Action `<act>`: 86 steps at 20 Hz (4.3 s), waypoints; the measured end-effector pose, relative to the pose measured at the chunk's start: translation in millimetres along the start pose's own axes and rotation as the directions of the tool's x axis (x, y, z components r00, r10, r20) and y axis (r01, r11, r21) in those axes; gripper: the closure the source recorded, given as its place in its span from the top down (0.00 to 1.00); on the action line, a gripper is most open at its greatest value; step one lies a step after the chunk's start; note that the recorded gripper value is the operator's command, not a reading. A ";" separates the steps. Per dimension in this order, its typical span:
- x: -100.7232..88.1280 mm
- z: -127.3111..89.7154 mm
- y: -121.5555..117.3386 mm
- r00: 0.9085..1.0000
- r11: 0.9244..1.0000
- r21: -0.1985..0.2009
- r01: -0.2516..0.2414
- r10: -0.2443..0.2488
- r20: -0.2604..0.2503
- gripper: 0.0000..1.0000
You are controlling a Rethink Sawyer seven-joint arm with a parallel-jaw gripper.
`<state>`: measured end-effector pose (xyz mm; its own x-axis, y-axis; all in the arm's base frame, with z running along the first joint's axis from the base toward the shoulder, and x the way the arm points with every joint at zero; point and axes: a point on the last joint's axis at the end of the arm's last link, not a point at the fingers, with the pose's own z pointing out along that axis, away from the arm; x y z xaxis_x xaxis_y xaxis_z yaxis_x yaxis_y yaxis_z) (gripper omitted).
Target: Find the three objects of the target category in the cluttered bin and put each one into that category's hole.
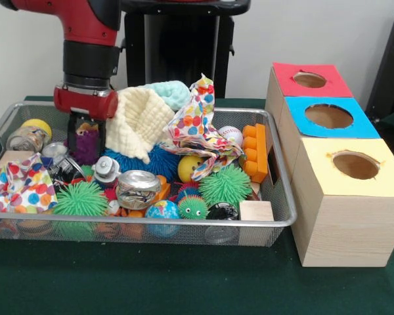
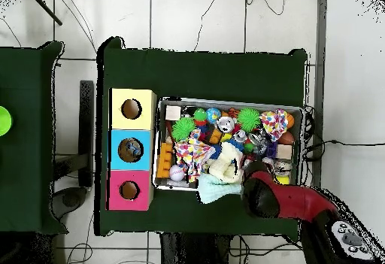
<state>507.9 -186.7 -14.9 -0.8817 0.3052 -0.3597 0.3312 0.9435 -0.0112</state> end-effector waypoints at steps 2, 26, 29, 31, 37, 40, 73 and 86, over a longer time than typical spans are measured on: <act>4.5 1.0 -0.5 1.000 1.000 0.006 0.005 -0.005 -0.009 1.00; 13.4 -15.1 6.5 0.958 0.913 0.291 0.287 -0.267 -0.106 1.00; 17.8 -11.2 -0.8 0.959 0.909 0.307 0.283 -0.258 -0.119 1.00; 20.0 -7.6 -4.7 0.960 0.908 0.313 0.280 -0.253 -0.124 1.00; 23.2 12.7 -14.3 0.964 0.910 0.318 0.266 -0.246 -0.102 1.00; 23.5 20.4 -13.3 0.966 0.915 0.312 0.257 -0.245 -0.078 1.00; 15.0 41.9 -10.7 0.986 0.882 0.440 0.169 -0.150 -0.077 1.00; 1.8 47.8 -7.0 0.983 0.871 0.462 0.169 -0.113 -0.146 0.00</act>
<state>520.0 -199.0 -60.1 -0.9530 0.2119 -0.2164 0.2948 0.8132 -0.5018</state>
